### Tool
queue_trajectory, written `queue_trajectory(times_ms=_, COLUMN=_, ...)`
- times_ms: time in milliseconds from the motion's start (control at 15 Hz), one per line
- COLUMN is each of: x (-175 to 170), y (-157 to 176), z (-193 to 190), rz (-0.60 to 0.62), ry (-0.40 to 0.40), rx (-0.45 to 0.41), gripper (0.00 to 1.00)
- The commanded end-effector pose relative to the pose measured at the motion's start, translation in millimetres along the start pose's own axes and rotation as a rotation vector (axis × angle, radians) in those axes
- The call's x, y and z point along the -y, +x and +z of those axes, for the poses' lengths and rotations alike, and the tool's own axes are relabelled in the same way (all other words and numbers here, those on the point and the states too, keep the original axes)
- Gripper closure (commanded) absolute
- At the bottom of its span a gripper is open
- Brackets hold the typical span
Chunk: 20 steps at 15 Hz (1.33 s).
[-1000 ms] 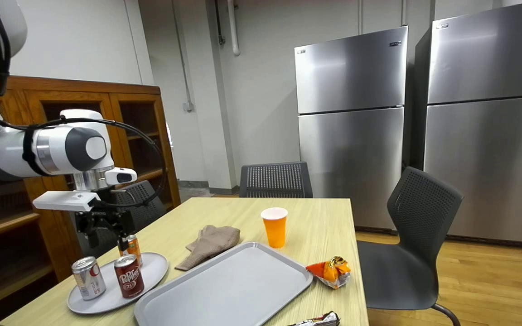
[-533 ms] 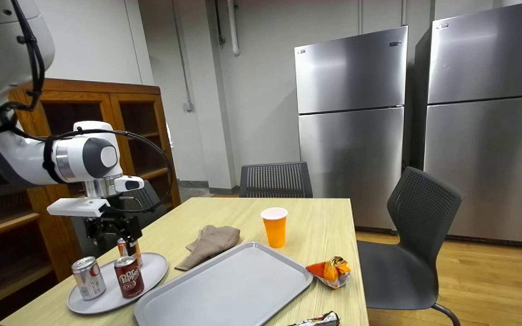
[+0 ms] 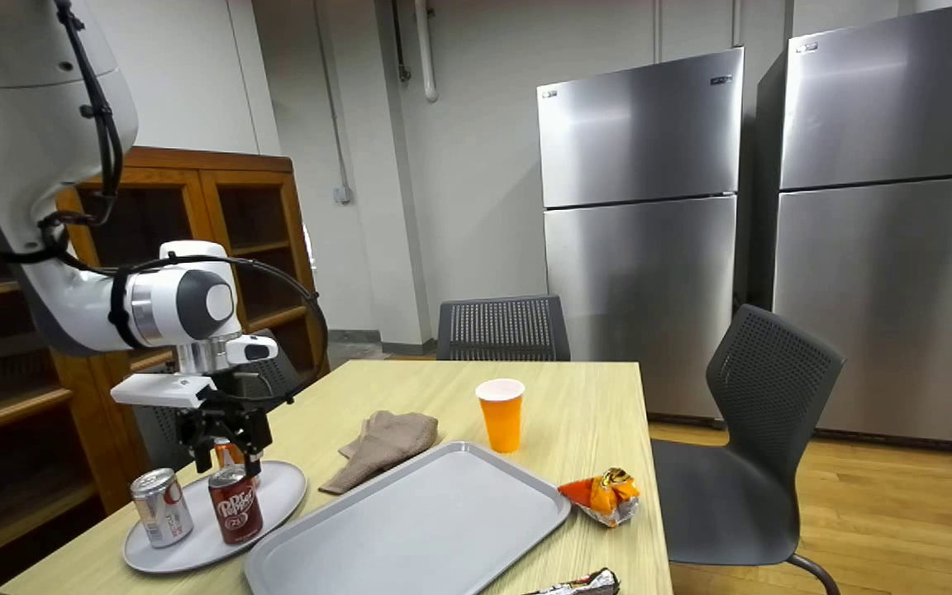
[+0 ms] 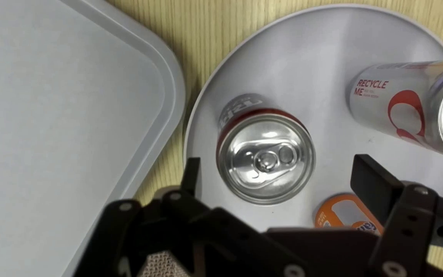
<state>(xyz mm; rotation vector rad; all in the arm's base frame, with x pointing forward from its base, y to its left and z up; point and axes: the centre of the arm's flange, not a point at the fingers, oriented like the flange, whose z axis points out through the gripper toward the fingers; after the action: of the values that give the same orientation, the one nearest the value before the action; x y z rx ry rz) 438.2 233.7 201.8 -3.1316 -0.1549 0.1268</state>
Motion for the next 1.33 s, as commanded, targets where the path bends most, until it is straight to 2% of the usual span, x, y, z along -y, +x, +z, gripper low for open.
queue_trajectory(times_ms=0, x=9, y=6, z=9, rz=0.054, ry=-0.018, rx=-0.004, gripper=0.0)
queue_trajectory(times_ms=733, x=4, y=4, z=22, rz=0.128, ry=-0.034, rx=0.018, gripper=0.0)
queue_trajectory(times_ms=800, x=4, y=4, z=22, rz=0.129, ry=-0.034, rx=0.016, gripper=0.25)
queue_trajectory(times_ms=867, x=3, y=4, z=21, rz=0.128, ry=-0.035, rx=0.016, gripper=0.26)
queue_trajectory(times_ms=1133, x=3, y=-1, z=16, rz=0.123, ry=-0.038, rx=0.009, gripper=0.58)
queue_trajectory(times_ms=1267, x=4, y=-3, z=9, rz=0.117, ry=-0.033, rx=0.0, gripper=0.62)
